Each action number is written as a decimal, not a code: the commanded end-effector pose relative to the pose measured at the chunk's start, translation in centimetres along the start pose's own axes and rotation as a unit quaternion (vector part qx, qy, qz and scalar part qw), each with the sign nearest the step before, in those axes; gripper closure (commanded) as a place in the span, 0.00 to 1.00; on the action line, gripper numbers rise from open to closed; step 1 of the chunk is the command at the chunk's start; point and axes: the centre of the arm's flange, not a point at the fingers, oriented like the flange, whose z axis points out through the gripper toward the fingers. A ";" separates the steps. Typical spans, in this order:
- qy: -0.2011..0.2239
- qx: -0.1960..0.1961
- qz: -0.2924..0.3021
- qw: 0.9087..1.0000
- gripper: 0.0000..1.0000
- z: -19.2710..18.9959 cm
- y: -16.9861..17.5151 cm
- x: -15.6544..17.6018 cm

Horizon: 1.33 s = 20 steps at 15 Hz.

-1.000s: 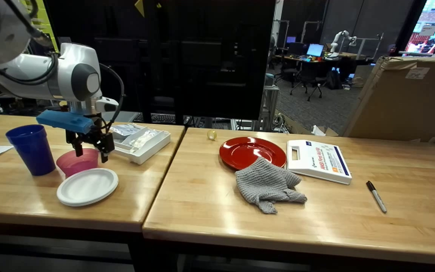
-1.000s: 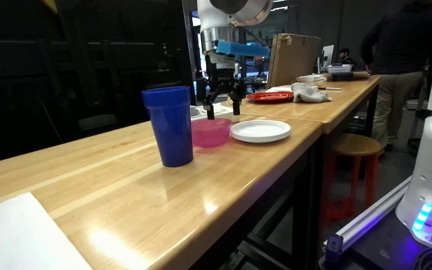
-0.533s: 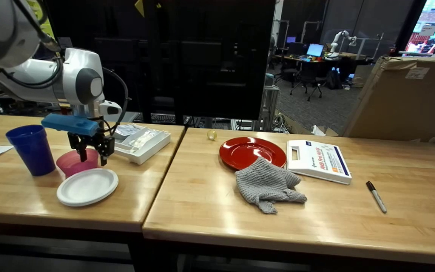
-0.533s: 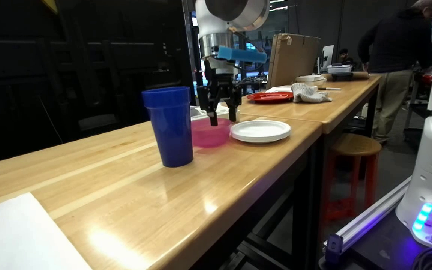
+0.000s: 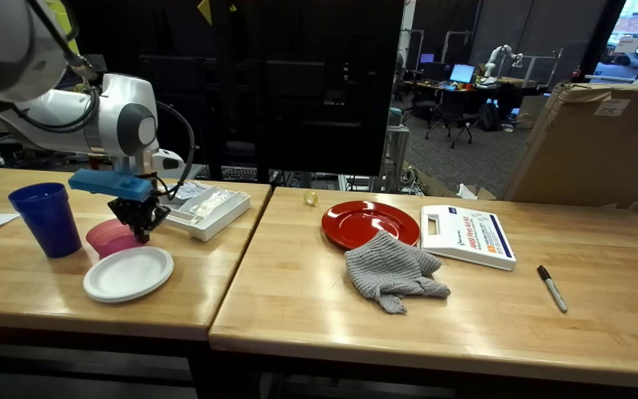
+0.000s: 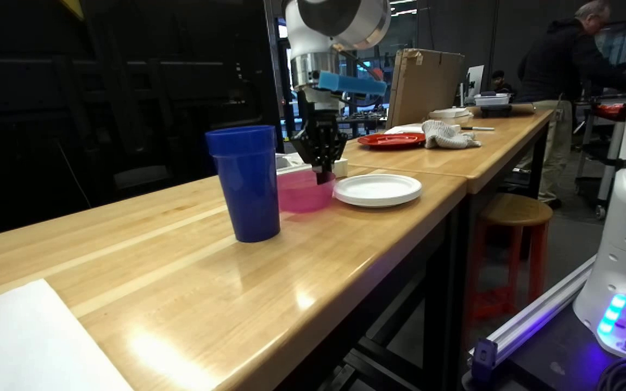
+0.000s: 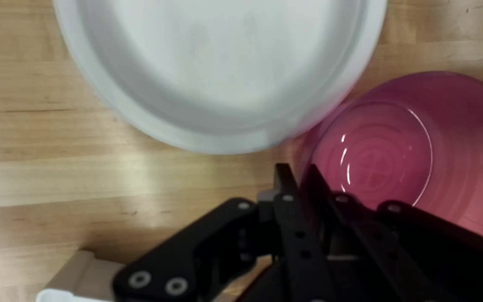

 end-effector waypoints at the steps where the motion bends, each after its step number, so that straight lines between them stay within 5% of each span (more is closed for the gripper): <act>1: 0.015 0.009 -0.001 1.000 1.00 -0.5 0.5 -0.4; 15: 0.060 0.016 0.053 0.997 0.99 -5.5 3.8 -3.9; 20: 0.086 0.041 0.147 0.985 0.99 -8.0 7.0 -4.2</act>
